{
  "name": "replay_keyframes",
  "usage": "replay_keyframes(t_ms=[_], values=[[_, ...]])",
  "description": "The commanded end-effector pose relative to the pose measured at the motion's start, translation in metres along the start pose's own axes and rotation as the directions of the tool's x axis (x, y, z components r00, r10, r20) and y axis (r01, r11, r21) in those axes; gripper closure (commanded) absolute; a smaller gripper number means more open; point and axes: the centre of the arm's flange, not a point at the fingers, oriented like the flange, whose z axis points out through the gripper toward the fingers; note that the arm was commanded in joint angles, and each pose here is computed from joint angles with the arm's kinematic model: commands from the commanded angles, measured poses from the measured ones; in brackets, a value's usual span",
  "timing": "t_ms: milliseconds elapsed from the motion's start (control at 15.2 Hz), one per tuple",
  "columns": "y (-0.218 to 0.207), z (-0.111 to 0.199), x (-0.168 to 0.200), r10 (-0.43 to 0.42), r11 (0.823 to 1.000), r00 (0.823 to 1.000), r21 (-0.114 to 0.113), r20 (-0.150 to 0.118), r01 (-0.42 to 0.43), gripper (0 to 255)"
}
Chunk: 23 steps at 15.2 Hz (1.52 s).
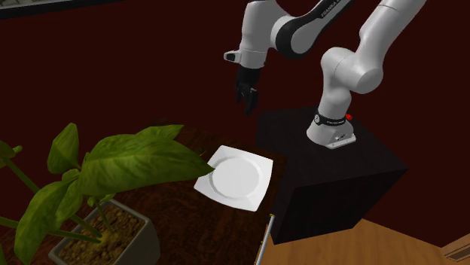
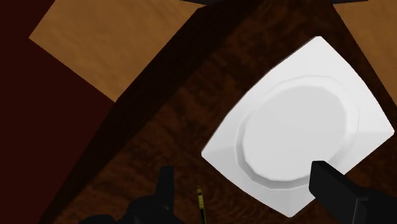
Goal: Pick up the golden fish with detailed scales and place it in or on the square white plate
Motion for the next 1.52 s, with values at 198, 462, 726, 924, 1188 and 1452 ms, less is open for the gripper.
replay_keyframes(t_ms=[198,462,726,924,1188,1452], values=[[0.005,0.058,0.025,-0.033,0.999,0.997,-0.009,-0.070,0.032,0],[0.008,0.101,0.049,-0.059,0.998,0.991,-0.016,-0.122,0.057,0],[0.012,0.143,0.075,-0.085,0.996,0.981,-0.025,-0.173,0.082,0],[0.013,0.167,0.089,-0.098,0.995,0.975,-0.030,-0.198,0.094,0],[0.013,0.188,0.093,-0.098,0.995,0.975,-0.030,-0.198,0.094,0],[0.013,0.201,0.096,-0.098,0.995,0.975,-0.030,-0.198,0.094,0]])
